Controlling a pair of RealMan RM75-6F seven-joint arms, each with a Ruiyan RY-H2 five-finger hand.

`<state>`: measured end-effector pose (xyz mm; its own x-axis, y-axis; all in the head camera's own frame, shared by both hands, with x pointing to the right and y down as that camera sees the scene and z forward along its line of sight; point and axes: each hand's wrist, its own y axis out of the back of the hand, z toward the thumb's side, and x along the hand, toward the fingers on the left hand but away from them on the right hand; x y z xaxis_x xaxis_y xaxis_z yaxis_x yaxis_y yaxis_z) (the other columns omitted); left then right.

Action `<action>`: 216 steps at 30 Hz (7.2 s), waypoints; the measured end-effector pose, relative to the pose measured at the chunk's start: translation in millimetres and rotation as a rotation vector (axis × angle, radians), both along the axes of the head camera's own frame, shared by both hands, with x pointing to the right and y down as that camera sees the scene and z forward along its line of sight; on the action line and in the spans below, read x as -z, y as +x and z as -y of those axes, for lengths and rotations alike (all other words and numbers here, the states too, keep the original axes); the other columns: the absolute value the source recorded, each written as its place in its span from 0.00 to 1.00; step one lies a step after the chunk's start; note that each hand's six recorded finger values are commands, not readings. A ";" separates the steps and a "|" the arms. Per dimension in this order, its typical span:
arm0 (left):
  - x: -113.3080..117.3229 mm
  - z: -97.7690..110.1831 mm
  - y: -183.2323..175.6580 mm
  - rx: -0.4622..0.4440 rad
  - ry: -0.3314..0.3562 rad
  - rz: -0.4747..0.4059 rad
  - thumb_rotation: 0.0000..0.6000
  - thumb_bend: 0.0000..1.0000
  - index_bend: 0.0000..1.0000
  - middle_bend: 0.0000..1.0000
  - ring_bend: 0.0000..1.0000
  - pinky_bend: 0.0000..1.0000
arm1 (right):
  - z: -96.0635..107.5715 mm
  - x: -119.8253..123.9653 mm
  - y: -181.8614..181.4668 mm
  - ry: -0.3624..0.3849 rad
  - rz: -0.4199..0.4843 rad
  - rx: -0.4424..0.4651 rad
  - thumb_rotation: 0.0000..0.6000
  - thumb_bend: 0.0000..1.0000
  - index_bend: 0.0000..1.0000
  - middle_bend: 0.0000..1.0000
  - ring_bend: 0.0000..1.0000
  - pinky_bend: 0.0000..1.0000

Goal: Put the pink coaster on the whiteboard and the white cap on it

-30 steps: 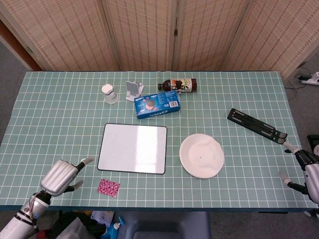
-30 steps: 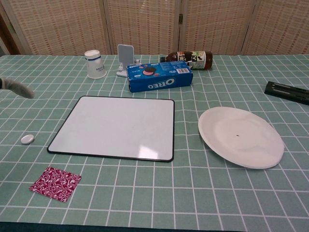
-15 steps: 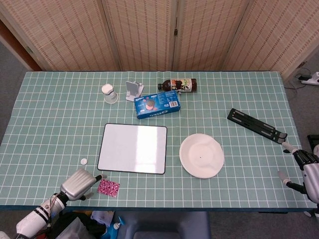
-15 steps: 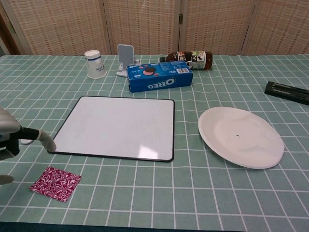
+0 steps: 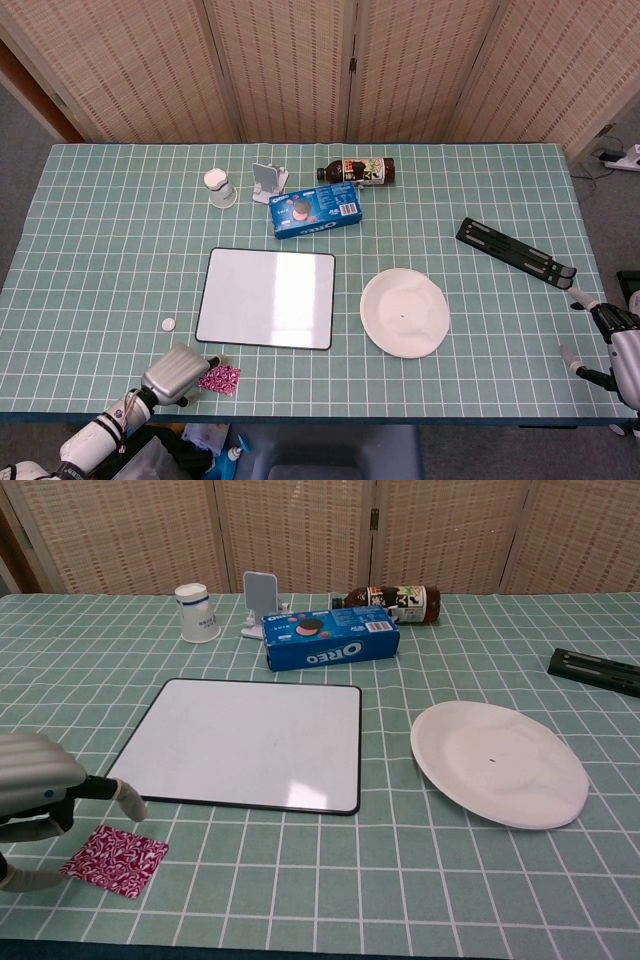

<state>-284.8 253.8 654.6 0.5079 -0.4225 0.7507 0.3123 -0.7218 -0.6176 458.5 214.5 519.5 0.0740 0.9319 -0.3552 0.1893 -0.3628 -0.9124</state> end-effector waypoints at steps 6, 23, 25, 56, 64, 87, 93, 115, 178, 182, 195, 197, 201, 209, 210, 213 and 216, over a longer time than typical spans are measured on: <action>-7.9 -3.4 4.3 0.010 -0.014 0.016 1.00 0.25 0.23 0.93 0.96 1.00 | -2.3 -0.8 3.9 -0.004 -0.002 -0.010 1.00 0.22 0.16 0.32 0.28 0.33; -20.8 -3.6 9.3 0.013 -0.019 0.064 1.00 0.25 0.24 0.93 0.96 1.00 | -3.8 -2.3 8.5 -0.008 -0.005 -0.018 1.00 0.22 0.16 0.32 0.28 0.33; -20.5 -3.9 9.3 0.017 -0.018 0.064 1.00 0.25 0.24 0.93 0.96 1.00 | -3.8 -2.1 8.7 -0.008 -0.006 -0.018 1.00 0.22 0.16 0.32 0.28 0.33; -23.7 -11.5 8.4 0.067 -0.003 0.037 1.00 0.25 0.30 0.94 0.96 1.00 | -6.4 -0.5 7.0 -0.011 -0.013 -0.017 1.00 0.22 0.16 0.32 0.28 0.33; -25.1 -11.3 11.2 0.067 -0.007 0.031 1.00 0.25 0.31 0.94 0.96 1.00 | -6.8 -0.6 8.1 -0.013 -0.016 -0.019 1.00 0.22 0.16 0.32 0.28 0.33; -11.8 26.1 6.2 0.093 0.069 0.026 1.00 0.25 0.34 0.94 0.96 1.00 | -5.6 0.3 7.9 -0.010 -0.016 -0.014 1.00 0.22 0.16 0.32 0.28 0.33; -4.5 63.7 14.7 0.111 0.114 0.002 1.00 0.25 0.34 0.94 0.96 1.00 | -4.7 -0.9 6.5 -0.013 -0.012 -0.010 1.00 0.22 0.16 0.32 0.29 0.33; -45.7 132.3 62.8 0.141 0.066 0.034 1.00 0.25 0.25 0.94 0.96 1.00 | -4.2 -0.4 9.0 -0.016 -0.019 -0.016 1.00 0.22 0.16 0.32 0.29 0.34; -68.2 87.0 -80.7 0.340 0.056 0.213 1.00 0.25 0.48 0.95 0.97 1.00 | -3.4 3.1 4.0 -0.002 -0.017 -0.003 1.00 0.22 0.16 0.32 0.29 0.34; -67.3 88.4 -79.9 0.346 0.057 0.205 1.00 0.27 0.50 0.95 0.97 1.00 | -3.7 4.0 4.3 0.000 -0.018 -0.004 1.00 0.22 0.16 0.32 0.29 0.34; -49.7 112.2 -47.1 0.307 0.077 0.136 1.00 0.27 0.50 0.95 0.97 1.00 | -1.6 3.2 2.9 0.002 -0.012 0.004 1.00 0.22 0.16 0.32 0.29 0.34; -44.6 120.0 -32.8 0.291 0.085 0.108 1.00 0.27 0.49 0.95 0.97 1.00 | -1.0 3.1 2.8 0.003 -0.011 0.005 1.00 0.22 0.16 0.32 0.29 0.34; -36.9 132.7 -4.7 0.257 0.096 0.061 1.00 0.27 0.49 0.95 0.97 1.00 | -1.1 3.3 3.4 0.004 -0.011 0.004 1.00 0.22 0.16 0.32 0.29 0.34; -39.3 141.8 39.2 0.215 0.073 0.020 1.00 0.27 0.49 0.95 0.97 1.00 | -4.7 4.6 9.0 0.005 -0.015 -0.013 1.00 0.22 0.16 0.32 0.29 0.34; -41.6 141.6 44.4 0.209 0.068 0.021 1.00 0.27 0.49 0.95 0.97 1.00 | -5.1 4.8 9.6 0.006 -0.016 -0.014 1.00 0.22 0.16 0.32 0.29 0.34; -47.6 141.0 54.8 0.193 0.059 0.030 1.00 0.27 0.49 0.95 0.97 1.00 | -6.3 5.2 10.9 0.005 -0.017 -0.017 1.00 0.22 0.16 0.32 0.29 0.34; -53.0 140.0 62.7 0.193 0.045 0.035 1.00 0.27 0.49 0.95 0.97 1.00 | -7.5 6.0 12.8 0.007 -0.019 -0.023 1.00 0.22 0.16 0.32 0.29 0.34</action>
<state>-222.1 113.8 707.5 0.3885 -0.5433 0.7442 0.1928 -0.7419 -0.6422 471.4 222.0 513.5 0.0457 0.9356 -0.3501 0.1803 -0.3524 -0.9183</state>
